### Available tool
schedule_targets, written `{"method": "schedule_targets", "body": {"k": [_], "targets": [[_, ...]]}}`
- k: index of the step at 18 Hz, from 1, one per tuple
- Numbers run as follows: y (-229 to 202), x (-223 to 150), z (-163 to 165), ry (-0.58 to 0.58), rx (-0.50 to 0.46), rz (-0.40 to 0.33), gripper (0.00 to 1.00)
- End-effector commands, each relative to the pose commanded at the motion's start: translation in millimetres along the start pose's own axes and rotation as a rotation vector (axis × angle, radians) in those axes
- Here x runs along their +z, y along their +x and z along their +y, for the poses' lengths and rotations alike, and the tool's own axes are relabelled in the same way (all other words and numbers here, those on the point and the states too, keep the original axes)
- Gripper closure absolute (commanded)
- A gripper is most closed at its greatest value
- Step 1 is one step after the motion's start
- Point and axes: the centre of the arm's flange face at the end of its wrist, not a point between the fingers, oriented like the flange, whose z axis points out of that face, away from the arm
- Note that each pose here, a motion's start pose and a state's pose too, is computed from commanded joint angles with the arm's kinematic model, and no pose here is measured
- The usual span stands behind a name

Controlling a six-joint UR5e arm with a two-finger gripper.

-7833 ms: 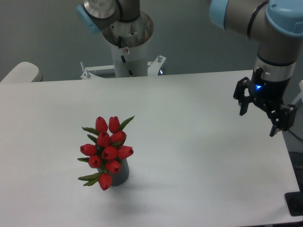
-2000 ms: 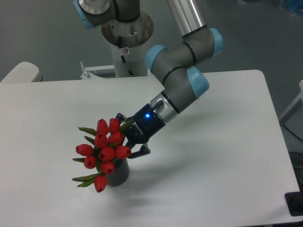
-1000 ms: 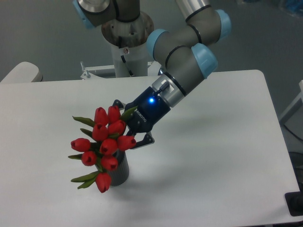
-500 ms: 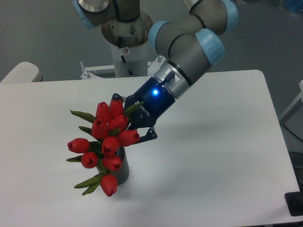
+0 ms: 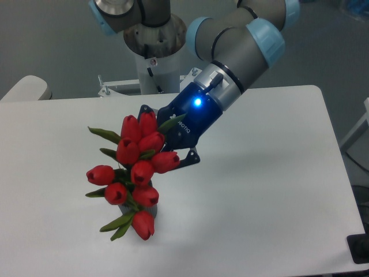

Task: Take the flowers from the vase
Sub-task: 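Lift the gripped tulip bunch up out of the grey vase, then carry the tulip bunch up and away from the vase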

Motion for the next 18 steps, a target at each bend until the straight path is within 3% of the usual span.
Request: {"method": "schedule_targets", "body": {"k": [6,18], "targets": [[-14,-19,-13,0.046,-0.032,-0.003,0.73],[-101,-99,40,0.128,-0.089,-0.092,0.73]]}}
